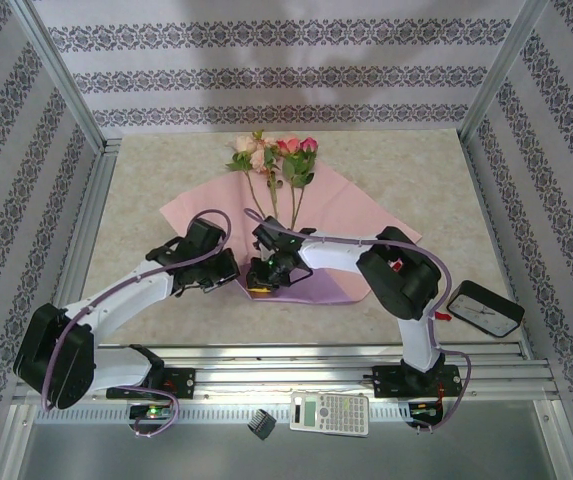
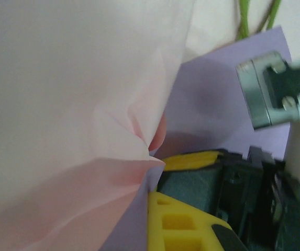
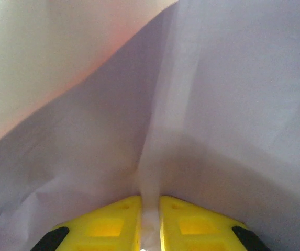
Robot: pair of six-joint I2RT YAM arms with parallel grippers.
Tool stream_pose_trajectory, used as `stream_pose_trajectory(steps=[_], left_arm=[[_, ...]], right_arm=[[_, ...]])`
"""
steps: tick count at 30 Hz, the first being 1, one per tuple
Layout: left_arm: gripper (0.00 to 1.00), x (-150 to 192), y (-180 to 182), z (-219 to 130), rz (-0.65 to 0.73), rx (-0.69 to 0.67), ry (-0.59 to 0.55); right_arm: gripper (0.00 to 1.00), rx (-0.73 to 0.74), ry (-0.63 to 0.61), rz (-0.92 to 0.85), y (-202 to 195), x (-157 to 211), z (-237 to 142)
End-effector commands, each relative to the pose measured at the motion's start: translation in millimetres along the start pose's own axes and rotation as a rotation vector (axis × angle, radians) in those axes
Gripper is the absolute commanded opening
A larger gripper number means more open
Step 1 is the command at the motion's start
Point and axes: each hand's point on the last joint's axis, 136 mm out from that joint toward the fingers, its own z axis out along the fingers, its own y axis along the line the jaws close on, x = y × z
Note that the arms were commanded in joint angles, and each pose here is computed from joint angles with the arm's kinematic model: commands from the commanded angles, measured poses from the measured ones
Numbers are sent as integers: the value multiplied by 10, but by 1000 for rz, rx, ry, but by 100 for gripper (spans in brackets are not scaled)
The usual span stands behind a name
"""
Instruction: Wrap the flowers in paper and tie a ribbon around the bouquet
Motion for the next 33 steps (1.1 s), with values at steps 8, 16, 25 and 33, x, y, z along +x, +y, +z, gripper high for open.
stream_pose_trajectory(steps=[8,16,25,33], left_arm=[[0,-3,-211,-13,396,-105,4],[0,102,-570,188,631,-122,40],[17,400,-945,606,788,-73,143],[23,597,-996,983,799,-57,246]], right_arm=[[31,-151,-116,32,92,-201,-563],[17,-81,-221,207,-485,-176,-985],[9,1,-305,382,-1205,25,-1209],[9,31,-340,443,-1428,128,-1371]])
